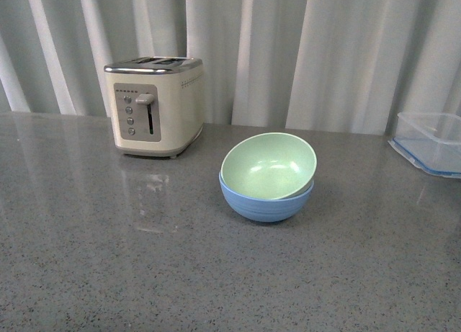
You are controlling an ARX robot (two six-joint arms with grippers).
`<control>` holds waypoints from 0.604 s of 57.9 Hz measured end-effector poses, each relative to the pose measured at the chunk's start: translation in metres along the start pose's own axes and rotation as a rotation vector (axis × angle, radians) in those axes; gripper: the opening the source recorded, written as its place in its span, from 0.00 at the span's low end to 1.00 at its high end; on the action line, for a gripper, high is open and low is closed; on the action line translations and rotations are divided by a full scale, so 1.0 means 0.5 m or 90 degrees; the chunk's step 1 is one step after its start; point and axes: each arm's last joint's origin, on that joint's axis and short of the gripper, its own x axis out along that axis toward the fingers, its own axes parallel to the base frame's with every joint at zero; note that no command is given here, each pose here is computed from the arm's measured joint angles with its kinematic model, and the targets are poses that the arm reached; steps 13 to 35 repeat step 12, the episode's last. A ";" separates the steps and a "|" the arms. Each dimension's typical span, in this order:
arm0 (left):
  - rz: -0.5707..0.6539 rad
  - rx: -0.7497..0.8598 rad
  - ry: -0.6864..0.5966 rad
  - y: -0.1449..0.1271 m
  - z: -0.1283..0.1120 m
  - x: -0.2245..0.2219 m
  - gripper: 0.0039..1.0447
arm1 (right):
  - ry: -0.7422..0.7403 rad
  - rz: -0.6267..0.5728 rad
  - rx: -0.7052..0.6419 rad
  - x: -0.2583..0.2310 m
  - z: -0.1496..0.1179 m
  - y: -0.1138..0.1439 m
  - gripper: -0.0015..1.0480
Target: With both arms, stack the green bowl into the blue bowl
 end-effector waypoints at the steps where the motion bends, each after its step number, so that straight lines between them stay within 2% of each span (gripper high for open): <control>1: 0.000 0.000 0.000 0.000 0.000 0.000 0.94 | 0.000 0.000 0.000 0.000 0.000 0.000 0.90; 35: 0.000 0.000 0.000 0.000 0.000 0.000 0.94 | 0.000 0.000 0.000 0.000 0.000 0.000 0.90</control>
